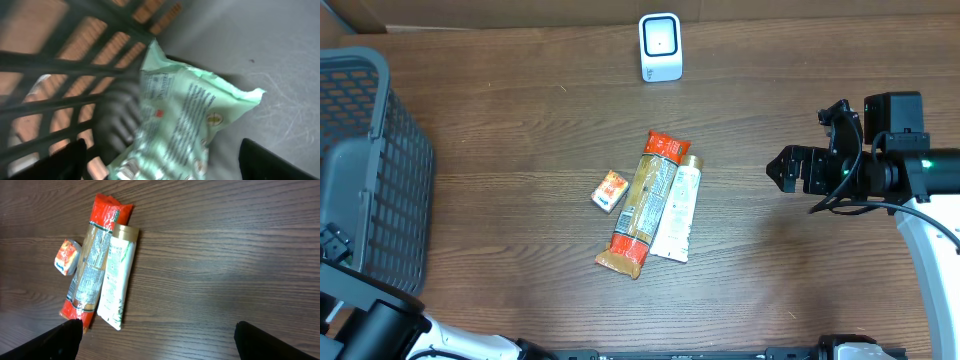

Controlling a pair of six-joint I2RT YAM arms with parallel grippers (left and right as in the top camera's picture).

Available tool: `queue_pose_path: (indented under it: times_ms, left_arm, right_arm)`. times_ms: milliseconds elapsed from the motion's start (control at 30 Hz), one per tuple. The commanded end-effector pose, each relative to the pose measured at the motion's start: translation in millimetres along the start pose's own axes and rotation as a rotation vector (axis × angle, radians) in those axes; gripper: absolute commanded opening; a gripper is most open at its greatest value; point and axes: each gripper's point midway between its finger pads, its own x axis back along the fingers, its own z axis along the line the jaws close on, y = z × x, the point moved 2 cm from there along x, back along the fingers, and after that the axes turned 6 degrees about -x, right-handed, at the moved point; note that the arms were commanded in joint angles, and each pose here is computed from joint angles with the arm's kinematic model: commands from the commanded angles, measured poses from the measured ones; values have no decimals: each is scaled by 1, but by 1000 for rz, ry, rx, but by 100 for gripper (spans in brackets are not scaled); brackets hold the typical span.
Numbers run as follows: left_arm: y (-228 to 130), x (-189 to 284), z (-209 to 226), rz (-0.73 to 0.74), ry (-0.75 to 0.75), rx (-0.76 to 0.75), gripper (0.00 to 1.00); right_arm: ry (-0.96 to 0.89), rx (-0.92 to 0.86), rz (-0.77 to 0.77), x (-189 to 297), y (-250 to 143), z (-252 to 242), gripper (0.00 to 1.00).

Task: Scan the item barcode
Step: 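Grasp the mint-green snack bag in the basket and lift it out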

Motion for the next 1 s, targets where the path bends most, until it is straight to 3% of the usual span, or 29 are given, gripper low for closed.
queue_pose_path:
  times_ms: [0,200,433,467,533,767,967]
  left_arm:
    - [-9,-20,-19,34,-93,-28,69]
    - [-14,-30,-25,57,-118,-30,50]
    - [-19,-42,-34,82,-164,-13,43]
    - [-21,-46,-38,89,-183,-14,33]
    - [-24,-51,-46,102,-220,-12,4]
    - [-13,-24,-60,87,-355,84,4]
    - [61,96,-59,-179,-571,203,4]
  right_arm:
    - [1,2,-20,4,5,2,100]
    - [19,1,-12,4,4,5,100]
    - [19,3,-16,4,5,5,100]
    - [20,3,-17,4,5,5,100]
    - [20,4,-19,4,5,5,100]
    - [20,5,-21,4,6,5,100]
    - [27,10,-31,4,8,6,100]
